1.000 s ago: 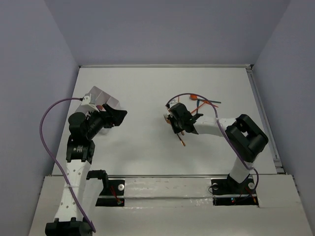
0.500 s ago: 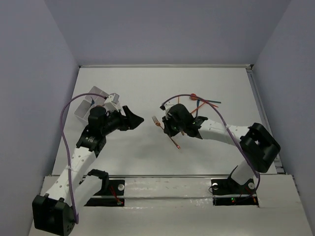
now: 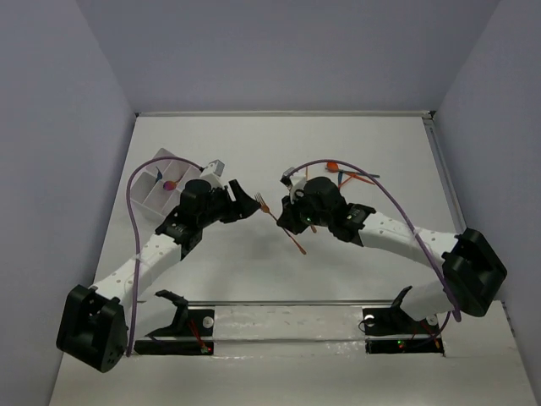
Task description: Sort the eating utensils into containers
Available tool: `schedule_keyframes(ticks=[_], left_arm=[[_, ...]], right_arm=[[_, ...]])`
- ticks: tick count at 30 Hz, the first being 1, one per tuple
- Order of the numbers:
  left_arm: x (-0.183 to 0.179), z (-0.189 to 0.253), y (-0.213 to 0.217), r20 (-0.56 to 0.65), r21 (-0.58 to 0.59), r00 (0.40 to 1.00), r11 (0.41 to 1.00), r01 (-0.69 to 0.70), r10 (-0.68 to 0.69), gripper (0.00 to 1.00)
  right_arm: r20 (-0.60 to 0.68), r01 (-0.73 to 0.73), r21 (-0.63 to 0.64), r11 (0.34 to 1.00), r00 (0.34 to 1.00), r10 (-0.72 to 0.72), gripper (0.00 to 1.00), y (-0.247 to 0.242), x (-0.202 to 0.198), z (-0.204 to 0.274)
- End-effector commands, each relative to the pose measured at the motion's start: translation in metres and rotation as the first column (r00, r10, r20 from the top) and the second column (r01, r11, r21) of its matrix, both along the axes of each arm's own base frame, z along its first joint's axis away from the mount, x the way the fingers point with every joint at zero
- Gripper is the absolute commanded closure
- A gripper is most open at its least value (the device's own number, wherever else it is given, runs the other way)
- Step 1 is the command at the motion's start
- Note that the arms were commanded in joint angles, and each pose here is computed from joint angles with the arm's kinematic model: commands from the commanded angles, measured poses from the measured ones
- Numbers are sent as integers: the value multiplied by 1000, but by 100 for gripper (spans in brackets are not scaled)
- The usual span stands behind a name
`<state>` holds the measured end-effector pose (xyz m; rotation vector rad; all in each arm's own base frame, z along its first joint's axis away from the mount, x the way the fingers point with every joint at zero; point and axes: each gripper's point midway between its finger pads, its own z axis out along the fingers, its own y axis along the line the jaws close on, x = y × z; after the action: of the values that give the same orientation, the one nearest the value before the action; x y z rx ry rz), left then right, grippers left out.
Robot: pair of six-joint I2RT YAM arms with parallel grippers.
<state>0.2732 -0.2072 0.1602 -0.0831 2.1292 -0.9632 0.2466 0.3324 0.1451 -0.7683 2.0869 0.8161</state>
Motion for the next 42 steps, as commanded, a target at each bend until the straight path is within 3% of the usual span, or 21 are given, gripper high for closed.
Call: schedule_keyframes(ticks=[1, 8, 16, 18, 19, 22, 24, 26, 28, 29, 31, 33, 37, 40, 42], left_arm=[[26, 29, -7, 105, -61, 993, 997, -39, 46, 31], [30, 36, -20, 155, -110, 988, 994, -9, 27, 43], [35, 25, -31, 125, -91, 992, 996, 7, 5, 57], [34, 18, -35, 106, -70, 994, 997, 22, -15, 66], [34, 18, -35, 103, -67, 995, 998, 22, -15, 77], [36, 21, -30, 111, -57, 994, 998, -2, 8, 93], [39, 25, -25, 122, -39, 992, 999, -33, 38, 94], [41, 29, -20, 132, -20, 990, 998, -55, 57, 94], [43, 36, -12, 145, 0, 985, 995, -96, 95, 94], [46, 41, -4, 159, 28, 979, 991, -132, 126, 94], [48, 50, 6, 177, 58, 971, 984, -171, 158, 94], [47, 61, 27, 209, 112, 951, 960, -255, 228, 94], [43, 111, 72, 308, 166, 884, 895, -415, 353, 94], [37, 141, 117, 369, 226, 813, 804, -549, 451, 94], [34, 148, 157, 395, 280, 740, 696, -661, 544, 94]], right_arm=[[46, -50, 97, 994, 998, 46, 93, 12, -7, 25], [22, -72, 111, 991, 997, 70, 93, 15, -13, 19], [27, -80, 125, 989, 997, 77, 93, 16, -14, 20], [23, -78, 120, 990, 997, 76, 93, 16, -14, 17], [23, -78, 120, 990, 997, 76, 93, 17, -14, 17], [24, -67, 118, 991, 998, 65, 93, 16, -12, 16], [24, -63, 118, 991, 998, 60, 91, 15, -12, 15], [28, -60, 122, 991, 998, 57, 86, 15, -11, 17], [30, -55, 130, 990, 998, 51, 64, 15, -11, 19], [35, -53, 135, 989, 998, 49, 45, 14, -12, 21], [43, -49, 149, 988, 998, 43, 33, 12, -13, 27], [66, -37, 172, 984, 997, 26, 24, 8, -14, 39], [112, -6, 241, 971, 993, -22, 18, -3, -17, 66], [148, 51, 285, 957, 984, -97, 10, -16, -14, 84], [144, 103, 292, 951, 978, -150, 5, -22, -9, 81]])
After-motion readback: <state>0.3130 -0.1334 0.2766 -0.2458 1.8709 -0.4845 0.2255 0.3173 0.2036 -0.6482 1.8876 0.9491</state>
